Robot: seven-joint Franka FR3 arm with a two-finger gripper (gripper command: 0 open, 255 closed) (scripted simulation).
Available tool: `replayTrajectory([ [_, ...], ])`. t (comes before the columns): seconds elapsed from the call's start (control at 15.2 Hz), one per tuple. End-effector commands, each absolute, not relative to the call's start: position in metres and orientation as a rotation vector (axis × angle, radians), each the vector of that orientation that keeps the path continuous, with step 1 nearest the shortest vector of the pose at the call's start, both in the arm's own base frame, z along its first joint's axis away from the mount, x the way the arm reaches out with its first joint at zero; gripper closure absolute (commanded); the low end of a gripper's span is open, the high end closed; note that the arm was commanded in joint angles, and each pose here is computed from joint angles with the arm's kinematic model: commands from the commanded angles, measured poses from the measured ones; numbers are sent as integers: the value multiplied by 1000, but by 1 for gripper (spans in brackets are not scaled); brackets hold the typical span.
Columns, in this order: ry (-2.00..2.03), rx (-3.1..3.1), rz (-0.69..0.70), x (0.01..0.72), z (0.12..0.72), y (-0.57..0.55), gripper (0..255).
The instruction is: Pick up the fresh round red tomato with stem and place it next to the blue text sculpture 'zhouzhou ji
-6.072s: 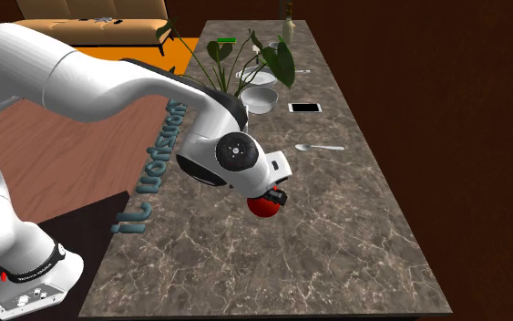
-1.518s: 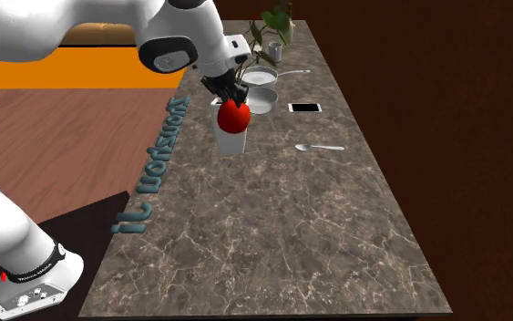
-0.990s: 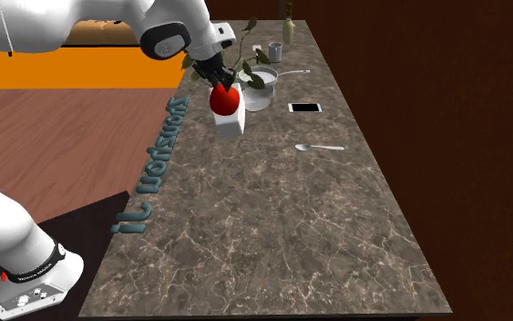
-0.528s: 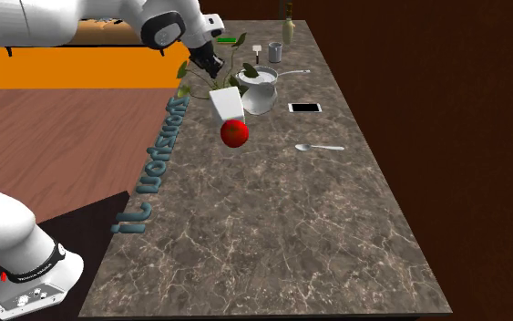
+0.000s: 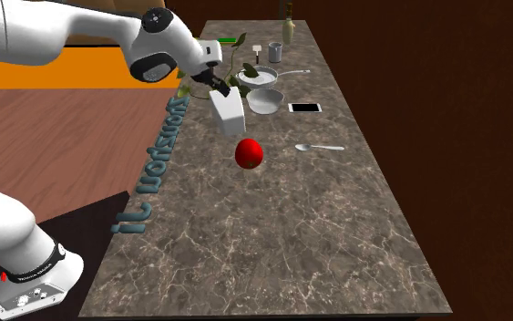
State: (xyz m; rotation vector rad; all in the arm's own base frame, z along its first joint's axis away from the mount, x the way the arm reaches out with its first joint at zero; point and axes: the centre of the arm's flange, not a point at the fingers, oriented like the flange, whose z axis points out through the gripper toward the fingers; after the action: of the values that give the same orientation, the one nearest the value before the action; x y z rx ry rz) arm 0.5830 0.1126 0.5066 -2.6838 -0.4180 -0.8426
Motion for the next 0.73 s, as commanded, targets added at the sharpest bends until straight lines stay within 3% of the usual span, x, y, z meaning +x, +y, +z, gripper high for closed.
replayTrajectory([
  [0.0, -239, -2643, -926, 564, 485, 91, 0],
  [0.66, 558, -2290, -1220, 463, 351, 45, 0],
])
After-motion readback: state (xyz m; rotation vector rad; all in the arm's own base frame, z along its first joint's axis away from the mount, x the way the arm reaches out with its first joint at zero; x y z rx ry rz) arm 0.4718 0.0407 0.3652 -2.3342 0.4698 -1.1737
